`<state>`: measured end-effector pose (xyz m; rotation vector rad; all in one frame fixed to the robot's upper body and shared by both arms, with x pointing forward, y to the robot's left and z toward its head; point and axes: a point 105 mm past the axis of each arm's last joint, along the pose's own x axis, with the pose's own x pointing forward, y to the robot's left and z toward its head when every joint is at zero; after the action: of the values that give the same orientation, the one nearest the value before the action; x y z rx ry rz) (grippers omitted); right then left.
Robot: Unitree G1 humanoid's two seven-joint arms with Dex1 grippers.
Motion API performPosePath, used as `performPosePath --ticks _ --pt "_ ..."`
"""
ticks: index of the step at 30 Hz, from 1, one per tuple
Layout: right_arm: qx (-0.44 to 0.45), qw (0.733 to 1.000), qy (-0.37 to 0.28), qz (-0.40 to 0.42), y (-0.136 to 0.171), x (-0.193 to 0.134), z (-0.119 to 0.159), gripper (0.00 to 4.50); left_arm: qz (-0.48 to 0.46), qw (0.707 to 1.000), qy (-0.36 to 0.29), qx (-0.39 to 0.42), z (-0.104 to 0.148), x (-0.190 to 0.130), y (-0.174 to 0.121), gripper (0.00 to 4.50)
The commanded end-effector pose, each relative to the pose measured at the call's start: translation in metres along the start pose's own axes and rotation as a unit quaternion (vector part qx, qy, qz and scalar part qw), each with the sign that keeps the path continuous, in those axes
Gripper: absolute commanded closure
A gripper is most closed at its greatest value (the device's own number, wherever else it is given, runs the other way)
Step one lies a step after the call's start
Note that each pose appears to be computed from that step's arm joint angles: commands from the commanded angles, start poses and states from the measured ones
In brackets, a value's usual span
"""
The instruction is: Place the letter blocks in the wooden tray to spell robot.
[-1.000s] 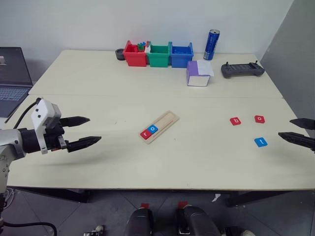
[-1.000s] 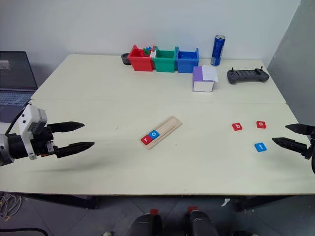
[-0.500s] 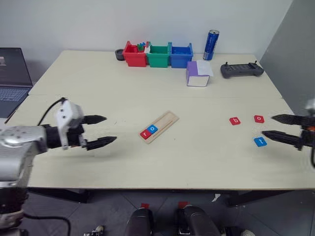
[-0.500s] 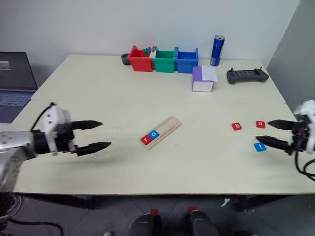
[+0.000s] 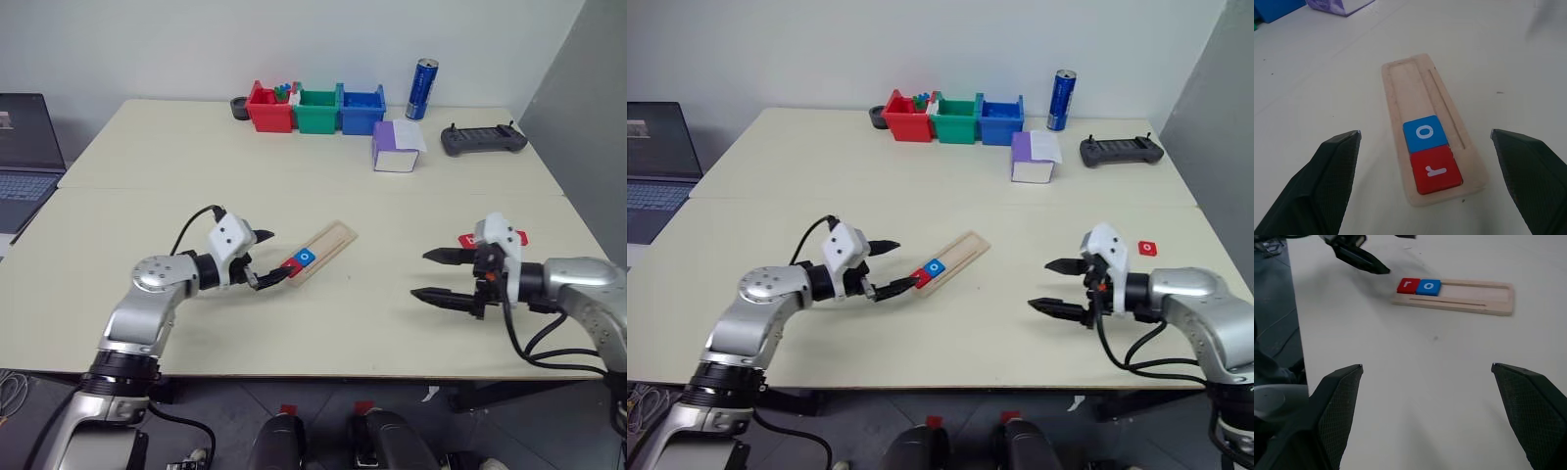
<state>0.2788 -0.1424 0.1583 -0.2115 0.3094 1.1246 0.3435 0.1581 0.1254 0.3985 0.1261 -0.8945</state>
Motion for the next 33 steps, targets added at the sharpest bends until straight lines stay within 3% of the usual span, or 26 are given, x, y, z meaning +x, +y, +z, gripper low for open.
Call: performPosePath --ticks 1,10,33 --pt "-0.022 0.999 -0.023 0.01 0.006 0.009 0.016 0.03 0.01 1.0 -0.009 0.016 0.005 0.01 -0.001 0.0" --pt "-0.01 1.0 -0.008 -0.015 0.0 0.006 0.006 0.03 0.075 0.997 -0.01 0.018 0.0 0.03 0.001 0.0" --pt "0.0 1.0 -0.005 -0.022 -0.001 0.003 0.004 0.03 0.058 0.996 0.035 -0.055 -0.029 0.034 -0.012 0.0"
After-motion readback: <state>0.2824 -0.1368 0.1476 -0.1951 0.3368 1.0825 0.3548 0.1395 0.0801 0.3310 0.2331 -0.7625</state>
